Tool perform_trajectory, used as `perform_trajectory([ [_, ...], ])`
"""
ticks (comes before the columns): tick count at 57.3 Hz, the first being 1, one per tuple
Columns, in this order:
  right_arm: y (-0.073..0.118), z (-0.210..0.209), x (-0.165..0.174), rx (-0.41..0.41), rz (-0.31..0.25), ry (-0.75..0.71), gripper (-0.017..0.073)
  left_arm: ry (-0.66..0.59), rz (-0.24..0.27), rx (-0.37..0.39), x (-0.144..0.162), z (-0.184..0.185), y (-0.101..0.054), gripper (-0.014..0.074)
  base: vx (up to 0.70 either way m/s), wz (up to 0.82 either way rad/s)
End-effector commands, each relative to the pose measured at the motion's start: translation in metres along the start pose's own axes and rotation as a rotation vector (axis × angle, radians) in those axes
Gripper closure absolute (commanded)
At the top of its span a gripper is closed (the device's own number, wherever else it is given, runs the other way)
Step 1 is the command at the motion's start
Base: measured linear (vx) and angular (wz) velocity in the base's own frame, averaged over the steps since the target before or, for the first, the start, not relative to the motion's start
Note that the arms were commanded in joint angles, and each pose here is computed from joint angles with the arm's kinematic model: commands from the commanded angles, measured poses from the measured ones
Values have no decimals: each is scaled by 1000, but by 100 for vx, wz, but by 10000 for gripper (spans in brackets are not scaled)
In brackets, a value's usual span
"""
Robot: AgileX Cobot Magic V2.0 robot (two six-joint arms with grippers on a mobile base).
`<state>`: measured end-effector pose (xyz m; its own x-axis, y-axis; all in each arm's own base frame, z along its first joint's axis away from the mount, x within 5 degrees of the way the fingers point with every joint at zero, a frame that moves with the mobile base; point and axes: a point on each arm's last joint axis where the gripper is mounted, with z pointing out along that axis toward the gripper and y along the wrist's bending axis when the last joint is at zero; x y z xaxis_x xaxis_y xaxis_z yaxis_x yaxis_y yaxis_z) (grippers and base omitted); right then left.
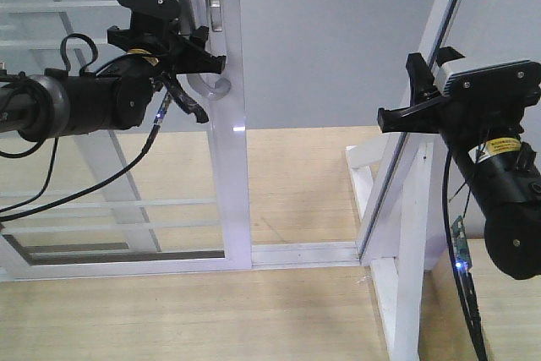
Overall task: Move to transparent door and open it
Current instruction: 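Grasp the handle with the left gripper and slide the door farther open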
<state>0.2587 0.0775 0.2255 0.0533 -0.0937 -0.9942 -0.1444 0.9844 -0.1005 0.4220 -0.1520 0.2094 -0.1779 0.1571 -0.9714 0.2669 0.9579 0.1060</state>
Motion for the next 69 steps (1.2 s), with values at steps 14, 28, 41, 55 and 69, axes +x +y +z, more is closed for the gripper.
perform_trajectory([
  [14, -4, 0, -22, 27, -7, -136, 264, -167, -74, -162, -50, -26, 59, 221, 0, 0],
  [28, -4, 0, -22, 26, -7, -136, 265, -155, -71, -233, -48, -49, 89, 221, 0, 0],
  [41, -4, 0, -22, 25, -8, -136, 265, -150, -56, -294, -52, -67, 113, 221, 0, 0],
  [55, -4, 0, -22, 25, -8, -136, 265, -134, -29, -313, -49, -74, 121, 258, 0, 0],
  [69, -4, 0, -22, 26, -6, -136, 265, -109, -36, -317, -54, -82, 127, 358, 0, 0],
])
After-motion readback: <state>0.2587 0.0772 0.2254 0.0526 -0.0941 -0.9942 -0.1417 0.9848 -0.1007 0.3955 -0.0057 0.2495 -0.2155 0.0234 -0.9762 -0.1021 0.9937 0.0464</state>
